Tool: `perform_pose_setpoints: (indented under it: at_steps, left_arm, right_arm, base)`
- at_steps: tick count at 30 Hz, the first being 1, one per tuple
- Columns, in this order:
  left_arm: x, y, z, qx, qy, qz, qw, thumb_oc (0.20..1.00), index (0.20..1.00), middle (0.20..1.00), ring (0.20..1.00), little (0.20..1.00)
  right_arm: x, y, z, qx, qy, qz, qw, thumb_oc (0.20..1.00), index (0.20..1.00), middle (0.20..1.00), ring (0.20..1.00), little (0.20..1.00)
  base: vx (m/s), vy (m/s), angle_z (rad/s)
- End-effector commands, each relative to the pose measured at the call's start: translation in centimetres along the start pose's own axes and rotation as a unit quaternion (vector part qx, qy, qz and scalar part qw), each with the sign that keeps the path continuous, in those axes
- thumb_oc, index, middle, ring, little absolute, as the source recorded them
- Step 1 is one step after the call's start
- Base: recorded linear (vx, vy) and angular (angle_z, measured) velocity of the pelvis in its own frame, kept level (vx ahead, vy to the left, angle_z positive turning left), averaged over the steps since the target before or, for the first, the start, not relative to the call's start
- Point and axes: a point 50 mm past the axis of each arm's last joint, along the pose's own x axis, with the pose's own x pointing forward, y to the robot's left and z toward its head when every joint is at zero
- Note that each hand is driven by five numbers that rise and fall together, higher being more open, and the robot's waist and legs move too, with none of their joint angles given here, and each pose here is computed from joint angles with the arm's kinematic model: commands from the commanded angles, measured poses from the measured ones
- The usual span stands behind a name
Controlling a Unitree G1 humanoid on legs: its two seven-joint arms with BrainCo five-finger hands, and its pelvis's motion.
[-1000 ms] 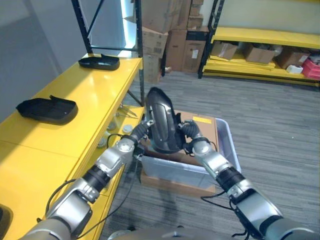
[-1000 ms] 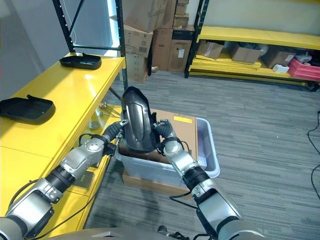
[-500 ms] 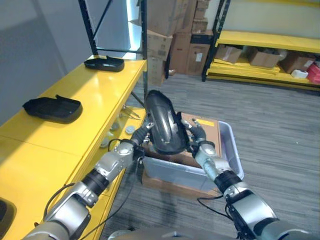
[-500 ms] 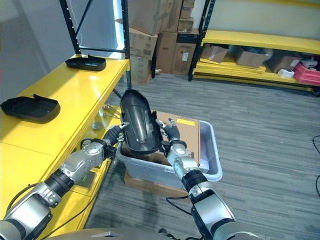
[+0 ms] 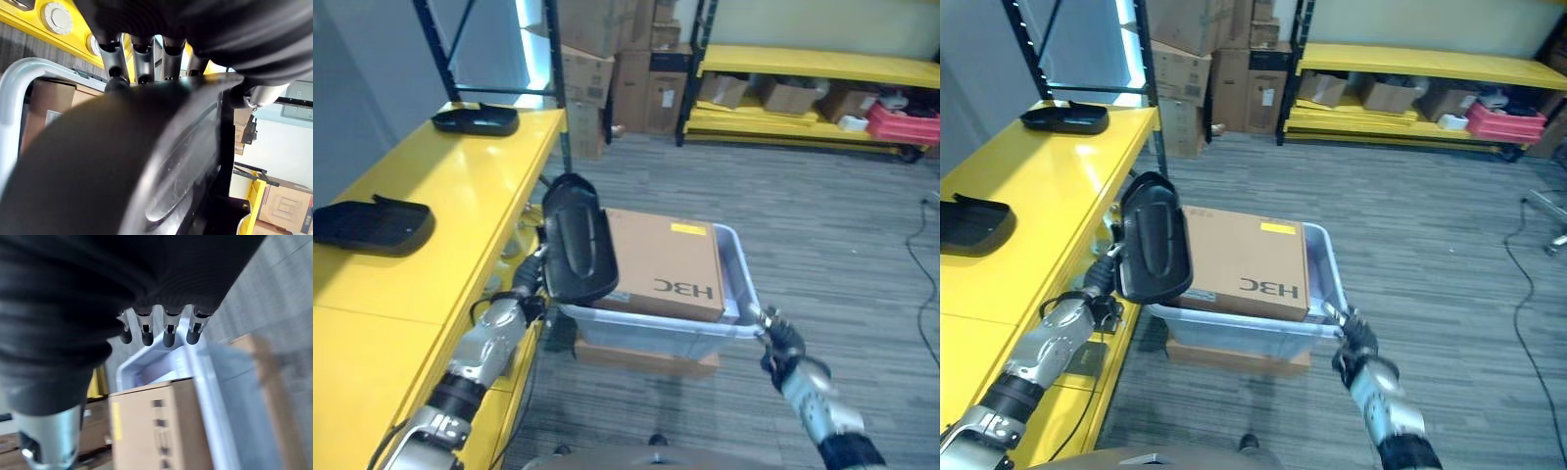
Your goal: Move parts from the plastic box to the shelf.
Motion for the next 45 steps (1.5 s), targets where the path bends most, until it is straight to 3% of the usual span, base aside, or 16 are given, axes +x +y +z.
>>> perform_pose_setpoints:
  at_steps: [1,3,8,12,19,37,45]
  left_arm:
    - [0.3,-0.8,6.3,0.023,-0.173,-0.015,0.984,0.2,0.2,0.2,0.2,0.2]
    - [-0.6,0.5,7.8,0.04,-0.227,0.023,0.973,0.2,0.2,0.2,0.2,0.2]
    - [-1.6,1.9,10.1,0.048,-0.285,0.07,0.955,0.2,0.2,0.2,0.2,0.2]
    - [-3.5,2.8,13.2,0.077,-0.368,0.122,0.918,0.2,0.2,0.2,0.2,0.2]
    - [-7.5,5.0,14.6,0.093,-0.421,0.209,0.878,0.2,0.2,0.2,0.2,0.2]
    - [-9.6,9.0,12.2,0.13,-0.384,0.267,0.874,0.2,0.2,0.2,0.2,0.2]
    - [-10.8,10.4,12.1,0.148,-0.385,0.258,0.874,0.2,0.2,0.2,0.2,0.2]
  right_arm:
    - [0.6,1.0,-0.2,-0.06,0.039,0.055,0.996,1.0,1.0,1.0,1.0,1.0]
    - [-1.0,-0.7,-5.9,-0.081,0.14,0.053,0.985,1.0,1.0,1.0,1.0,1.0]
    - [-3.1,-2.3,-11.7,-0.139,0.242,0.057,0.959,1.0,1.0,1.0,1.0,1.0]
    - [-4.4,-2.5,-14.9,-0.201,0.302,0.068,0.929,1.0,1.0,1.0,1.0,1.0]
    - [-4.1,-2.5,-15.3,-0.308,0.319,0.066,0.894,1.0,1.0,1.0,1.0,1.0]
    - [-3.7,-1.3,-16.1,-0.387,0.356,0.07,0.848,1.0,1.0,1.0,1.0,1.0]
    - [-2.2,1.2,-14.9,-0.327,0.324,0.066,0.885,1.0,1.0,1.0,1.0,1.0]
  base:
    - [-0.07,-0.078,-0.07]
    - [-0.06,-0.083,-0.11]
    - [-0.04,-0.079,0.01]
    - [-0.08,-0.142,0.2]
    - [-0.1,-0.112,0.43]
    - [-0.05,0.071,1.04]
    - [0.09,0.179,0.33]
